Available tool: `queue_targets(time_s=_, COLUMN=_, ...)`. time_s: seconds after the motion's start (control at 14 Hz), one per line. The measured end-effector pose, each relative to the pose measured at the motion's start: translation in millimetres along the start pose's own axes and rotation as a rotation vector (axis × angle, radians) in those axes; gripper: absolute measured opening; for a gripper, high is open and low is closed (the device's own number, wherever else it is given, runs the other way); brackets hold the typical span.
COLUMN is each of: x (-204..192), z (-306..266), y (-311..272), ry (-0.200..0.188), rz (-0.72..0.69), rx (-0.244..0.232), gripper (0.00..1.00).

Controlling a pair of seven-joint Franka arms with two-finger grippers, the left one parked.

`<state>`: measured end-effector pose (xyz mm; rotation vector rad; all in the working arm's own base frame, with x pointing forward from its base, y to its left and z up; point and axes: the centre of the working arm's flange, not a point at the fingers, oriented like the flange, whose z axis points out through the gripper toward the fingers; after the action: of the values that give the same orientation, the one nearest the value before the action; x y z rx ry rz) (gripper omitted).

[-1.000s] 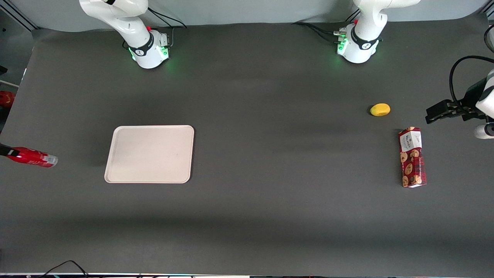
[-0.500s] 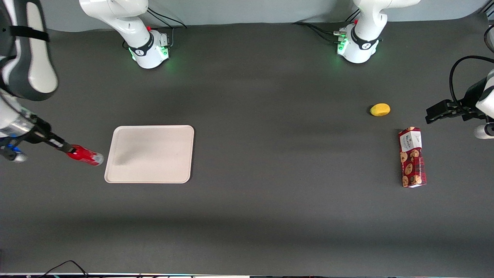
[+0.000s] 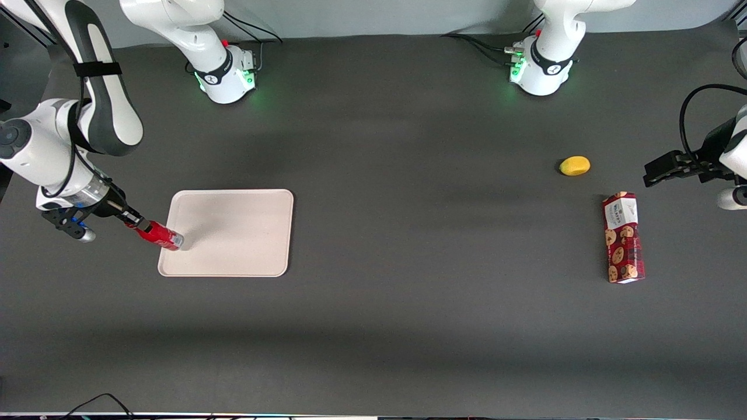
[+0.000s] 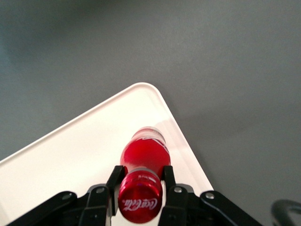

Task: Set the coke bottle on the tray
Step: 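Lower the bottle upright onto the tray and open the right gripper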

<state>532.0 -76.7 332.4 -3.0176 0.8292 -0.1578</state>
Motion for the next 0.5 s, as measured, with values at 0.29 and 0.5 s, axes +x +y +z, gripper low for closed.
queue_targets(time_s=0.29, x=0, z=20, y=-1, ry=-0.012, rz=-0.004, rx=-0.014, gripper=0.39)
queue_targets(time_s=0.5, x=2, z=22, y=-3, ry=-0.012, rz=-0.009, rx=-0.018, gripper=0.39)
